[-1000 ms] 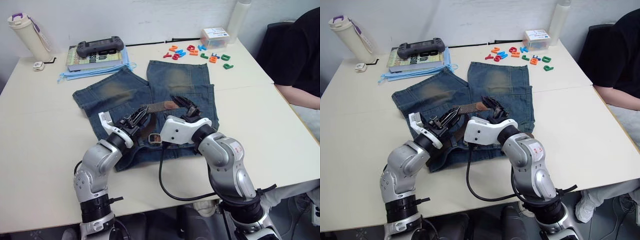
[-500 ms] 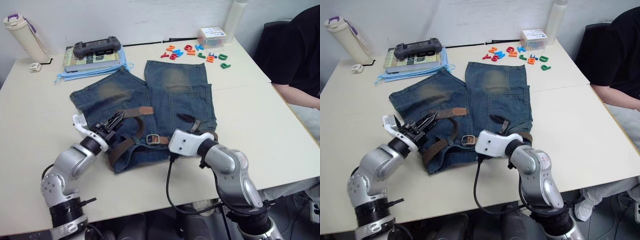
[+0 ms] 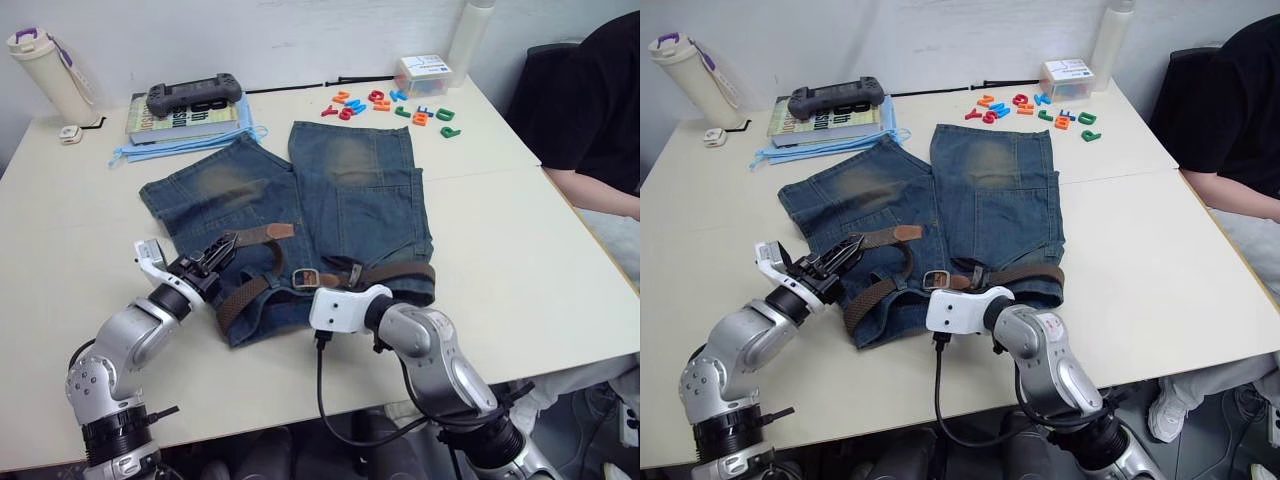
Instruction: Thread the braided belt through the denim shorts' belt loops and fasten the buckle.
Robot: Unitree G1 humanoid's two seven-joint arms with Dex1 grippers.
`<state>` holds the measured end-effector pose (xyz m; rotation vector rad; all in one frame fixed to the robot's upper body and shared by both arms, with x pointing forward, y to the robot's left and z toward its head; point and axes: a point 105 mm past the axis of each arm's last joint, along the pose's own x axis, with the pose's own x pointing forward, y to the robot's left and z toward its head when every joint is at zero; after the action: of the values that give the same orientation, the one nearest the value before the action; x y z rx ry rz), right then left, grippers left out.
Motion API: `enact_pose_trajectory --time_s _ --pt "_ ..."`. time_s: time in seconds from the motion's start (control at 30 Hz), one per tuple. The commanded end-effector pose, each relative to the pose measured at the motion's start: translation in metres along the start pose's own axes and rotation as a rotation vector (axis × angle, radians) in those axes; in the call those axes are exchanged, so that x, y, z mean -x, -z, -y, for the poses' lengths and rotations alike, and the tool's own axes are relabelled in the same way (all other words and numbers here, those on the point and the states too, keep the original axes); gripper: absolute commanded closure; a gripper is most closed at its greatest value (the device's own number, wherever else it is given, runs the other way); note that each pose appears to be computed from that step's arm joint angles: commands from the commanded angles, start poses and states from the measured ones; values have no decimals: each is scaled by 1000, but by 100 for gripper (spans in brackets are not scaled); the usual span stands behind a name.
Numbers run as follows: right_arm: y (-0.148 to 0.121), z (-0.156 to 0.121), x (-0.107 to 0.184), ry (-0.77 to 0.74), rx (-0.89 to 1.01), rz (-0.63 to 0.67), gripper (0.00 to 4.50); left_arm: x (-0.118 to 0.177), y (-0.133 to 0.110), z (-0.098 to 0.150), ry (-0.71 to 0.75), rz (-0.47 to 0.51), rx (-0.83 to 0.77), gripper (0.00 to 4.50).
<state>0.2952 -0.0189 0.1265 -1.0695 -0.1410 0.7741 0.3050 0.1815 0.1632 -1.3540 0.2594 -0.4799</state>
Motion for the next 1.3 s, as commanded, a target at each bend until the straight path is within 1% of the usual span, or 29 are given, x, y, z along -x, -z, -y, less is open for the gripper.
enact_pose_trajectory --time_s 0.03,0.2,0.3,0.33,0.47,0.53,0.57,0.73,0.9,1.1,1.2,1.3 --pt "11 2 -3 66 -81 -66 5 6 -4 10 43 10 -34 400" --pt "19 11 -1 149 -188 -126 5 7 -2 8 50 -24 -46 400" --pt "20 12 2 170 -219 -134 79 8 -1 6 52 -27 -40 400" --pt "19 12 3 176 -224 -134 118 8 -1 6 54 -28 -37 400" --pt "18 13 7 191 -248 -132 322 8 0 5 64 -35 -31 400" --pt "17 17 8 215 -267 -130 412 7 -1 5 69 -35 -26 400" --pt "17 20 8 225 -277 -128 447 6 -1 5 73 -35 -22 400" --pt "11 37 9 297 -437 -81 449 0 0 8 98 -35 0 400" --pt "7 42 8 322 -558 -47 449 -10 4 13 118 -28 28 400" --pt "0 46 8 339 -636 -10 449 -25 7 13 102 9 101 400" --pt "-1 48 8 351 -670 -2 449 -31 12 8 70 5 136 400" --pt "1 52 11 385 -731 -4 449 -32 15 6 53 4 140 400"
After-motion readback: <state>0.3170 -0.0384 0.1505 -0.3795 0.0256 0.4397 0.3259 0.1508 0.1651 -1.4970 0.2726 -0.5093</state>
